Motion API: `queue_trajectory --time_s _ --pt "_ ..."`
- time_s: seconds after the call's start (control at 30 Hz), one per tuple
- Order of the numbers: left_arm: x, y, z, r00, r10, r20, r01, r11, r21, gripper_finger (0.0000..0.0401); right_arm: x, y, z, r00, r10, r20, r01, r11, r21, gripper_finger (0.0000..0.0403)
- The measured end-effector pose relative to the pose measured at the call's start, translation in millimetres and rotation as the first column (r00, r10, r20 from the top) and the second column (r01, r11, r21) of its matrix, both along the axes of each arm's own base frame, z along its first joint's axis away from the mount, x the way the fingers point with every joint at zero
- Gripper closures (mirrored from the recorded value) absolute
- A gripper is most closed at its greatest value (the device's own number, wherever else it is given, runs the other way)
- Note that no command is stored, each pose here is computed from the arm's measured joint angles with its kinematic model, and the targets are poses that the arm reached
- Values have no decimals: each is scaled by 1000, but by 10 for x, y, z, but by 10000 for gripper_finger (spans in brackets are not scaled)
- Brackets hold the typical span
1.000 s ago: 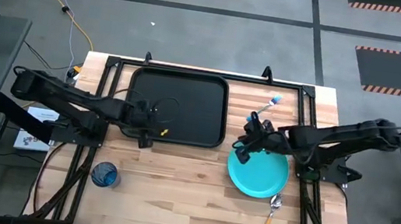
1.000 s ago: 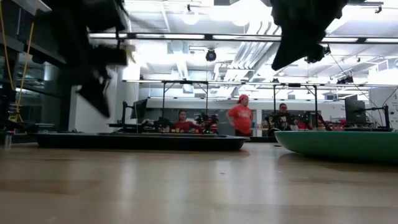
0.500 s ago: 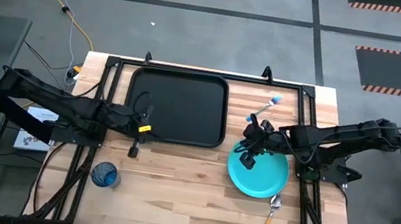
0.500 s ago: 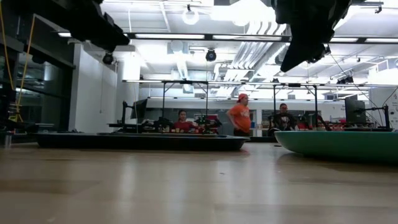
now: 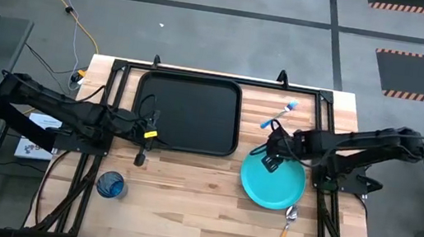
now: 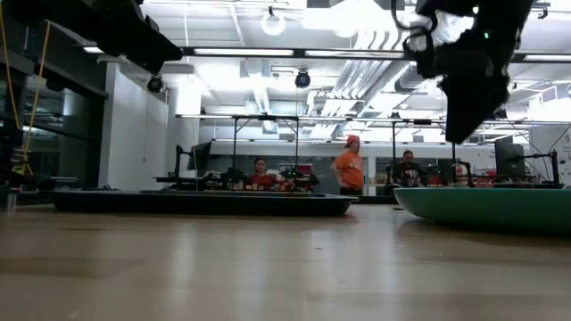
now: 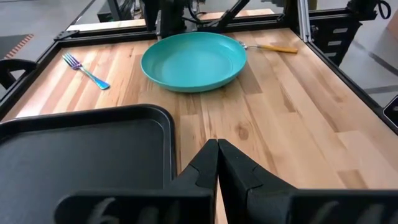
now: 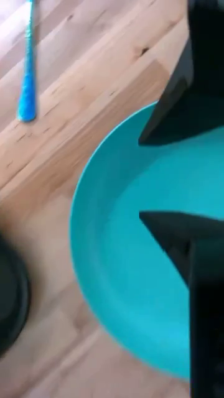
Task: Pick and place plate/cup/fork/spoon on tray
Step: Put the blue plate on the black serving tray
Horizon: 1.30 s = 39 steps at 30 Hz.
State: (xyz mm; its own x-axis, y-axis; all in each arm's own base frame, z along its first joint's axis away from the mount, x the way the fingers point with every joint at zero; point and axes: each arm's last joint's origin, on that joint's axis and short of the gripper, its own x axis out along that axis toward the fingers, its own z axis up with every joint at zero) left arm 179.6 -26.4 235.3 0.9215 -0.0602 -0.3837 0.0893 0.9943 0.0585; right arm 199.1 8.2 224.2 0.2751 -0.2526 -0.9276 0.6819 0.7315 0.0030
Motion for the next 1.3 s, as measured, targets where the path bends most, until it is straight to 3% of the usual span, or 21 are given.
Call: queue_trajectory --time_s 0.13,0.23,0.77,1.0,1.23,1.3 --pt "0 0 0 1000 3 -1 -3 1000 -7 401 -105 -74 -222 996 -48 -72 47 999 -10 154" --pt "0 0 -1 1000 3 -1 -3 1000 -6 401 -177 -138 -372 991 -83 -109 82 997 -16 134" --pt "0 1 -1 1000 1 -1 -1 1000 3 401 -292 -248 -718 985 -141 -99 147 987 57 155" --pt "-1 1 -2 1000 1 -2 -1 1000 2 401 -333 -242 -767 979 -164 -117 173 983 69 212" --pt "-3 1 -6 1000 0 -7 0 1000 4 401 -345 -240 -767 977 -175 -125 185 980 72 363" --pt "-5 1 -11 1000 0 -12 0 1000 5 401 -332 -240 -757 977 -181 -111 190 979 77 389"
